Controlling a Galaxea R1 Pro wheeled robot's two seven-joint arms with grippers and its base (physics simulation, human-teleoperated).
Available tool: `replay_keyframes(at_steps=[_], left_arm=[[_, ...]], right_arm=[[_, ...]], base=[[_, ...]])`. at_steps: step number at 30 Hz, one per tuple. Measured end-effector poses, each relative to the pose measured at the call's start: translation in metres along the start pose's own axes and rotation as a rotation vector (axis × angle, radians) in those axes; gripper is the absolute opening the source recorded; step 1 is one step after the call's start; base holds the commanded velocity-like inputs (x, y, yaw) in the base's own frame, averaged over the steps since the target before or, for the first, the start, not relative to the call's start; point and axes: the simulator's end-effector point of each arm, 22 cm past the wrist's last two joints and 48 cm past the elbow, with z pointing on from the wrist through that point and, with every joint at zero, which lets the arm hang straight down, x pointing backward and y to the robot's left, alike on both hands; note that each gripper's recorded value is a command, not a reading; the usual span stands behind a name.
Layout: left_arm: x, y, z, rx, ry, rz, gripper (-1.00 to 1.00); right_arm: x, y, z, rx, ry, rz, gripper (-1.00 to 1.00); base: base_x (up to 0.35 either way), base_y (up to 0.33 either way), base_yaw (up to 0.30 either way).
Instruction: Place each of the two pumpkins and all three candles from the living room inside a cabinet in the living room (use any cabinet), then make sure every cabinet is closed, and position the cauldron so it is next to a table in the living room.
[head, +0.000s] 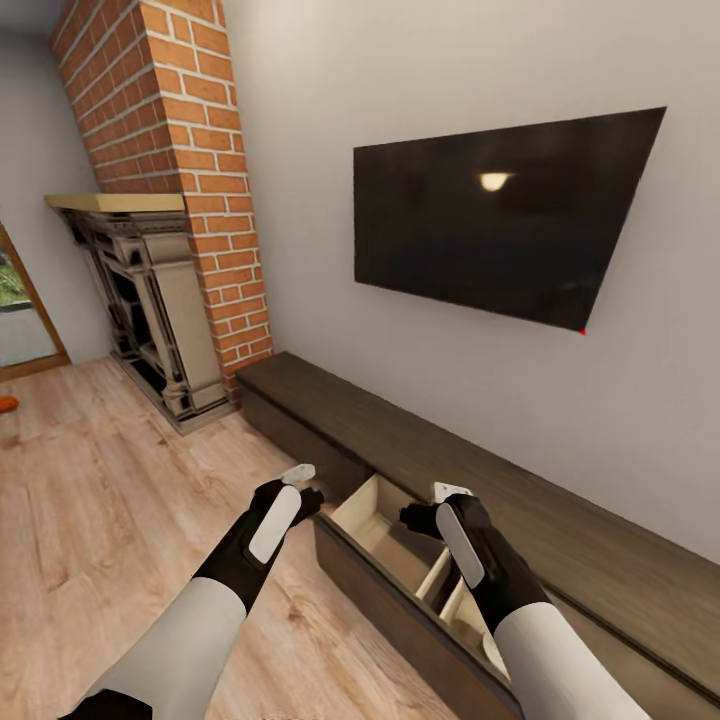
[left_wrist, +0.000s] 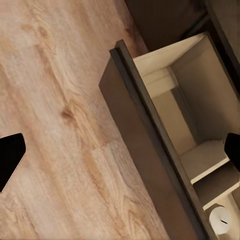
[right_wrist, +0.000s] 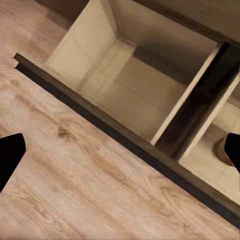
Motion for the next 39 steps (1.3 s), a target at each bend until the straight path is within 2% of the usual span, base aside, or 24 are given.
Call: replay_keyframes(at_steps=[39], left_arm=[[-0.0002,0.0001,0.0,-0.001,-0.001,0.001,1.0]], right_arm=[[0.0004,0.0015,-0.0001,-0.002,0.0,-0.001,1.0]], base=[[-0.008,0.007,0.284]])
